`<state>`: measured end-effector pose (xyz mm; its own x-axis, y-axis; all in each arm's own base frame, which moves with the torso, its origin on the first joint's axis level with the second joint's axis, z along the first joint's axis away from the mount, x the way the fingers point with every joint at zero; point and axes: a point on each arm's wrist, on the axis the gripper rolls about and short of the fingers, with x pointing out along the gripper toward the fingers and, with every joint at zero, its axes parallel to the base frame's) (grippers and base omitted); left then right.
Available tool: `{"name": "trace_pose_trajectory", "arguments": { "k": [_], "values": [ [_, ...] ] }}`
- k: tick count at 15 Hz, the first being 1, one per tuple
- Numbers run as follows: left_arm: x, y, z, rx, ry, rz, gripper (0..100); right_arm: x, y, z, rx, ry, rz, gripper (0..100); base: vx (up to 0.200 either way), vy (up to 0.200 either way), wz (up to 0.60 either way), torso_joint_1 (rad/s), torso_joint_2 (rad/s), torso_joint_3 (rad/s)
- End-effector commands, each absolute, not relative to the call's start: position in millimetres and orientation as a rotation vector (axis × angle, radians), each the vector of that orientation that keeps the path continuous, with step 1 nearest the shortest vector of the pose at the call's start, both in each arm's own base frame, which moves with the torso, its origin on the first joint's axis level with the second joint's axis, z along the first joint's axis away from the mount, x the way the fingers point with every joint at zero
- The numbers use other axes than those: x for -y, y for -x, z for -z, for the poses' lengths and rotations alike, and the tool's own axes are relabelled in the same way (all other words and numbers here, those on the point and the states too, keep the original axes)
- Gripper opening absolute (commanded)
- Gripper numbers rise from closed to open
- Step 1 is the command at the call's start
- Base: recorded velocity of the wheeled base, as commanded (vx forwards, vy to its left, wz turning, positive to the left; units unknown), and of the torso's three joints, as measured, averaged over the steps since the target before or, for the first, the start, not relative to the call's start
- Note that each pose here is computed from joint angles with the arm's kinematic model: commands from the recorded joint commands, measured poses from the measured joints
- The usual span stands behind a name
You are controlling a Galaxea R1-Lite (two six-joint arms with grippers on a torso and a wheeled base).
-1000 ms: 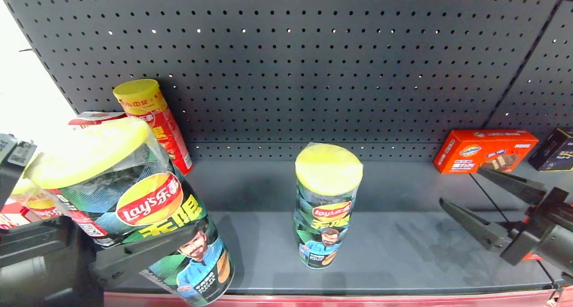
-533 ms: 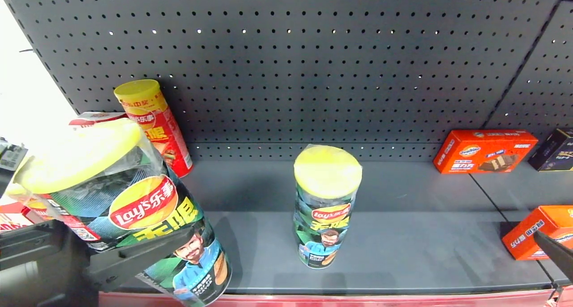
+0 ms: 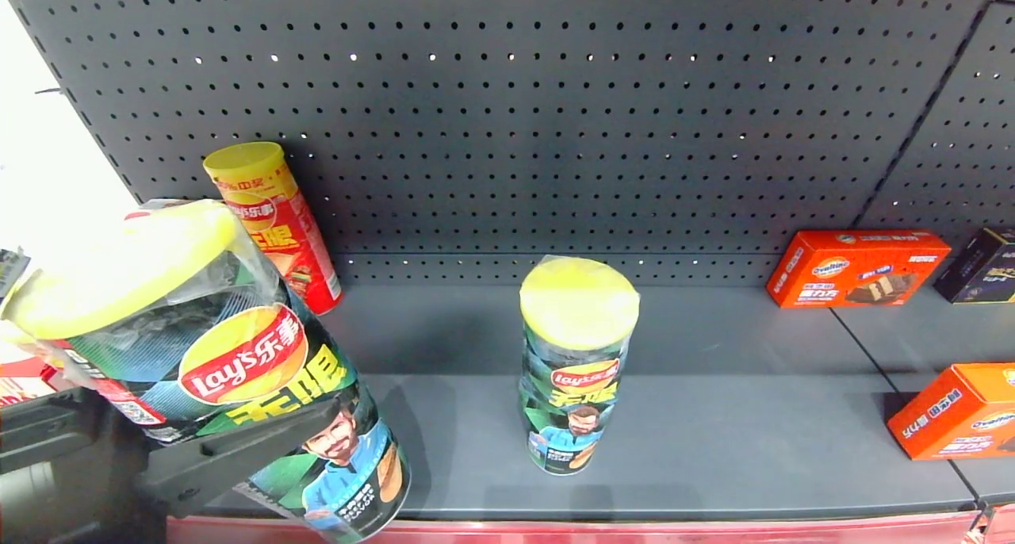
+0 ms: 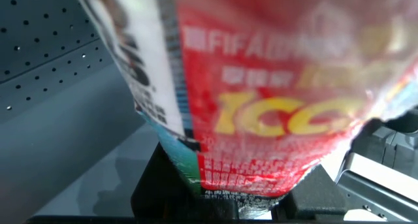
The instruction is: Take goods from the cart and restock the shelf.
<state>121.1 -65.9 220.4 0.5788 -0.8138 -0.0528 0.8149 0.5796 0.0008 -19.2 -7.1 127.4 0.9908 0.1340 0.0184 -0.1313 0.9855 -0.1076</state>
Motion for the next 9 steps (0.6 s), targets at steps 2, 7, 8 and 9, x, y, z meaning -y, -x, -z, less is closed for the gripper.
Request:
{"name": "trace_pose_trajectory", "arguments": {
  "k": [2,7,8,9],
  "values": [
    [66,-121,-220,-0.048,-0.026,0.952,0,8,20,-109,0.022,0.112,-0.114,100,0.000,0.000,0.00,0.000,0.00,0.000],
    [66,-121,-219,-0.051,-0.026,0.950,0,6,13,-85,-0.026,0.121,-0.101,100,0.000,0.000,0.00,0.000,0.00,0.000],
    [66,-121,-219,-0.051,-0.026,0.952,0,7,13,-85,-0.027,0.118,-0.091,100,0.000,0.000,0.00,0.000,0.00,0.000],
    [66,-121,-221,-0.045,-0.026,0.950,0,7,13,-85,-0.027,0.115,-0.089,100,0.000,0.000,0.00,0.000,0.00,0.000]
  ]
}}
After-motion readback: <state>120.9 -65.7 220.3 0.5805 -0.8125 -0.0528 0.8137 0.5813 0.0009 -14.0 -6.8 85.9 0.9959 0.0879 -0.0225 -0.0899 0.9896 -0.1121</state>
